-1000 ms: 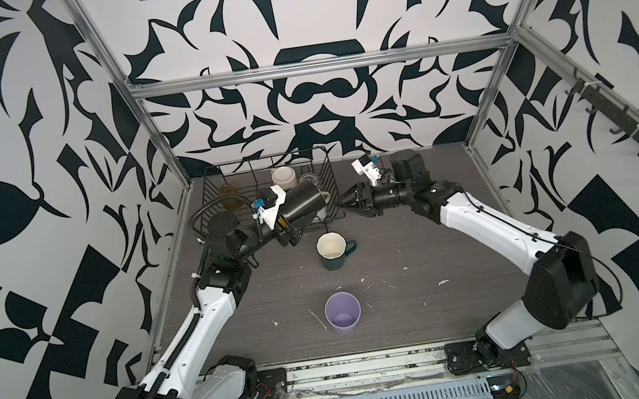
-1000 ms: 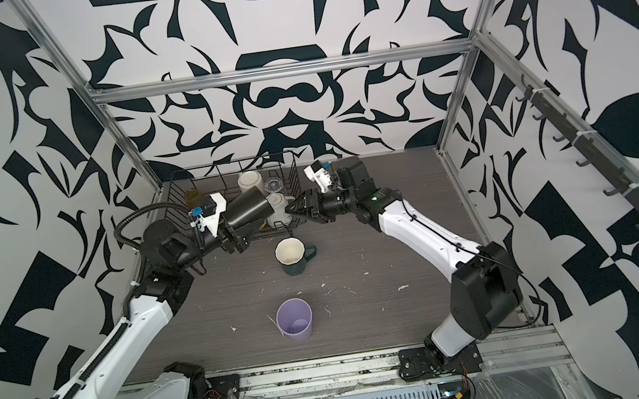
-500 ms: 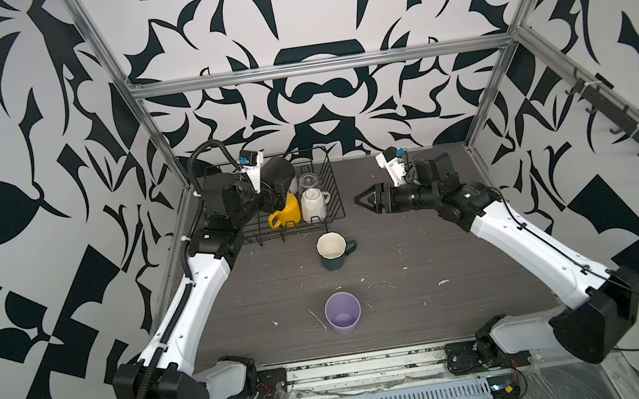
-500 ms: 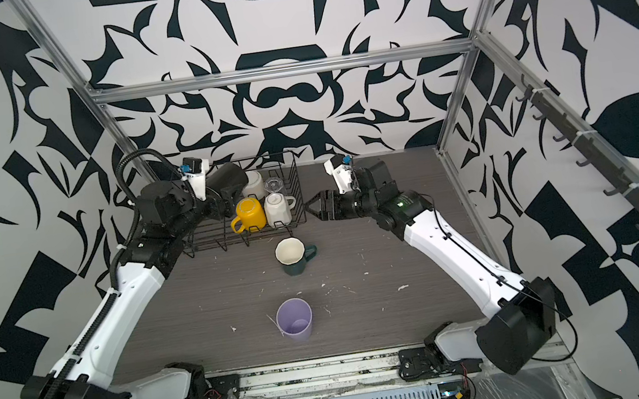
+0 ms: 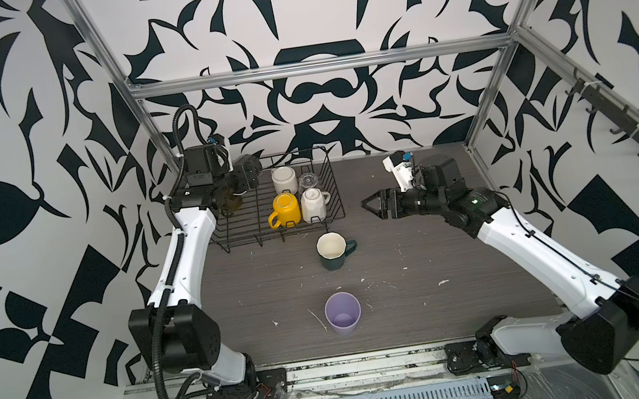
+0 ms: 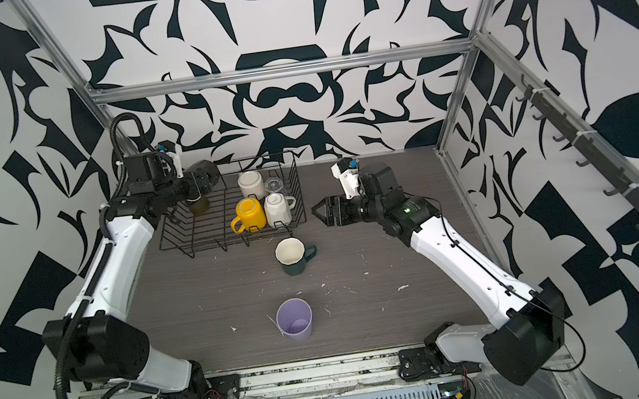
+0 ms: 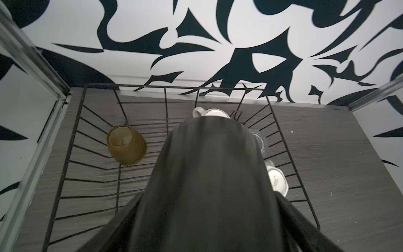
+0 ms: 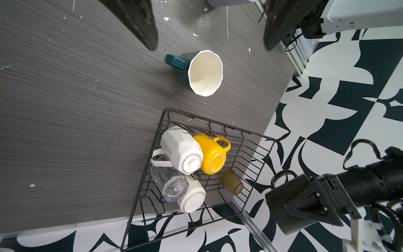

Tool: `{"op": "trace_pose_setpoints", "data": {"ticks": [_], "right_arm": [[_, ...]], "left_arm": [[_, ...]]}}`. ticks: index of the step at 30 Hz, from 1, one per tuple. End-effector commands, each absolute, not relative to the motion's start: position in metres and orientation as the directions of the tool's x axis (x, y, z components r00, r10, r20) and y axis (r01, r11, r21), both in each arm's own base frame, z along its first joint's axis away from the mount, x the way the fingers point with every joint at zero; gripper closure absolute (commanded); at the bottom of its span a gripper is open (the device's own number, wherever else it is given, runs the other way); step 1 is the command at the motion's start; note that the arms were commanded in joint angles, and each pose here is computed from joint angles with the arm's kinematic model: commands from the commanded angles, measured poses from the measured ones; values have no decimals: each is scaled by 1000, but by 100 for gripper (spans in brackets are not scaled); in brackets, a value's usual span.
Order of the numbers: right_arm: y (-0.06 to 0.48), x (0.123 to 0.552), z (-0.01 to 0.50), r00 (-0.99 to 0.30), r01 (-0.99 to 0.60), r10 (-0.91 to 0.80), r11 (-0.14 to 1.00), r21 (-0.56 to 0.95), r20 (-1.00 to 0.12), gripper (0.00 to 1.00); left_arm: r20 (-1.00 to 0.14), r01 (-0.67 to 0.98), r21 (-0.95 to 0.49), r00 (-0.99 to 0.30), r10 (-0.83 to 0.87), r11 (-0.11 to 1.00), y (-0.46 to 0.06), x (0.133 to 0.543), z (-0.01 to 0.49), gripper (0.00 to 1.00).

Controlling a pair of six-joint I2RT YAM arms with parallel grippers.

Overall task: Load cups into a dish rack
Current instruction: Place the cup upside down at the dish rack.

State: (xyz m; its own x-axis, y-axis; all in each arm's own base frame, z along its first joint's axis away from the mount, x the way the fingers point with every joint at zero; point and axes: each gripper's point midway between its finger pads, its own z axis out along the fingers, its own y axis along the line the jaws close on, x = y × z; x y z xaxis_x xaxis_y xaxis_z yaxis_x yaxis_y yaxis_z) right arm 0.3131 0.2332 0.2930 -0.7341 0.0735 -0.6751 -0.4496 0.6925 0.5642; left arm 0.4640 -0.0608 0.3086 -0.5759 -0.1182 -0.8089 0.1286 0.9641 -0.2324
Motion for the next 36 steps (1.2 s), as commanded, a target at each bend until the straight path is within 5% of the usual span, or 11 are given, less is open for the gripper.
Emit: {"op": "trace_pose_setpoints", "data": {"ticks": [1,18,36], "right_arm": [[227,312,304,-696,-472,78,699,537,-713,21],[218,306,286,-728,-431,84,716,549,-681,21],[219,309,267,-761,-411,77,711,571,-645,21]], "left_arm": [[-796,90,-242,-588,-144,966,-48,474,316,100],[-591,-71,-253,-778,-212,965,-21,542,240,100],[-406,-143,-151,-894,-193,978,11,498,200,100]]}}
